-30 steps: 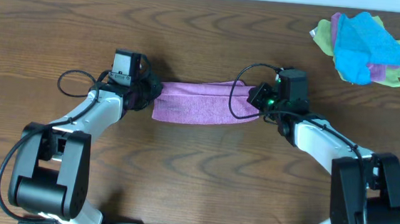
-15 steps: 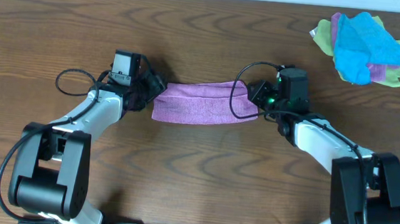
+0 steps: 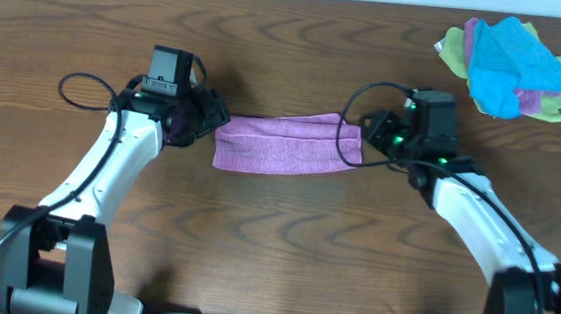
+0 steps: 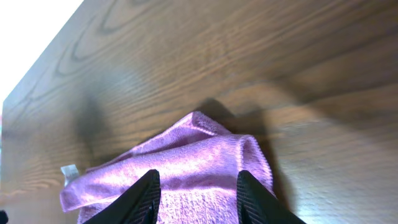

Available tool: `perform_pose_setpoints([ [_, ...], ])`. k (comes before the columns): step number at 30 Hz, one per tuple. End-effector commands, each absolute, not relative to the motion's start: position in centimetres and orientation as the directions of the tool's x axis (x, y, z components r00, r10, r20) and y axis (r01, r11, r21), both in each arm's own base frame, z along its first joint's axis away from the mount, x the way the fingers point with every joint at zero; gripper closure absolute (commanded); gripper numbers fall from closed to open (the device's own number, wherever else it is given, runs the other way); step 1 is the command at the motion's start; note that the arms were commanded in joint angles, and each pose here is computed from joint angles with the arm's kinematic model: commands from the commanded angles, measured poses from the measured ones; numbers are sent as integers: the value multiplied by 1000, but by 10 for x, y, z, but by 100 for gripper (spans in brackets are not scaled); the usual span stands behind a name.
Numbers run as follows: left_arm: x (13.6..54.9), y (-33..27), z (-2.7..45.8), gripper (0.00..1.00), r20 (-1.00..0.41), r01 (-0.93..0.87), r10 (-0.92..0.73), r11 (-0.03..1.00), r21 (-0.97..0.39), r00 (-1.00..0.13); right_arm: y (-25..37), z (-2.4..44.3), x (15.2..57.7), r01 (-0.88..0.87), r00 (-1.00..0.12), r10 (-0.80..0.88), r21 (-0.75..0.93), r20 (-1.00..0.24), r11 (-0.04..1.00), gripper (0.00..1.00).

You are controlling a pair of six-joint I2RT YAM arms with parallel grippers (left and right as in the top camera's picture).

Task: Fold the cloth
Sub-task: 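Hold the folded purple strip with both grippers near the top edge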

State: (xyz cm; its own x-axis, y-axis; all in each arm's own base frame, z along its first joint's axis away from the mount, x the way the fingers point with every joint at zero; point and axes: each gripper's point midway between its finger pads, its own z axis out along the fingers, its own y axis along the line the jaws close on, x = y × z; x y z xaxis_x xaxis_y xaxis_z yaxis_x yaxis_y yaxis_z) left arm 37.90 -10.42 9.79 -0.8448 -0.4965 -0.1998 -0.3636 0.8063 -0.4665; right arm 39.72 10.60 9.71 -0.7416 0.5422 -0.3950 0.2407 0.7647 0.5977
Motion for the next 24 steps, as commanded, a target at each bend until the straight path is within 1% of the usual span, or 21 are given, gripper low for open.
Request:
perform_pose_setpoints([
  [1, 377, -113, 106, 47, -194, -327, -466, 809, -489, -863, 93, 114, 394, 248, -724, 551, 588, -416, 770, 60],
  [3, 376, -119, 107, 54, -182, -322, -462, 803, -502, -868, 88, 113, 386, 269, -732, 552, 576, -398, 772, 62],
  [5, 376, -126, 108, 70, -183, -317, -459, 802, -507, -869, 86, 111, 377, 292, -744, 554, 564, -375, 773, 66],
  [8, 378, -143, 107, 94, -206, -271, -425, 813, -515, -882, 84, 103, 363, 327, -767, 551, 538, -329, 777, 68],
  [11, 382, -153, 98, 94, -231, -270, -420, 831, -487, -877, 84, 93, 350, 361, -789, 548, 511, -279, 780, 66],
  [12, 384, -156, 95, 94, -244, -265, -415, 839, -475, -877, 84, 91, 347, 368, -794, 547, 505, -267, 781, 64],
  [14, 386, -157, 88, 94, -258, -264, -409, 851, -453, -875, 87, 90, 343, 368, -804, 542, 512, -244, 776, 56],
  [17, 389, -155, 71, 94, -252, -279, -407, 863, -422, -878, 96, 92, 339, 352, -823, 528, 543, -207, 762, 46],
  [21, 389, -153, 47, 94, -223, -301, -404, 873, -383, -887, 96, 91, 337, 361, -823, 533, 545, -196, 757, 42],
  [24, 389, -152, 30, 94, -204, -311, -402, 877, -366, -893, 98, 88, 335, 364, -828, 530, 540, -186, 759, 41],
])
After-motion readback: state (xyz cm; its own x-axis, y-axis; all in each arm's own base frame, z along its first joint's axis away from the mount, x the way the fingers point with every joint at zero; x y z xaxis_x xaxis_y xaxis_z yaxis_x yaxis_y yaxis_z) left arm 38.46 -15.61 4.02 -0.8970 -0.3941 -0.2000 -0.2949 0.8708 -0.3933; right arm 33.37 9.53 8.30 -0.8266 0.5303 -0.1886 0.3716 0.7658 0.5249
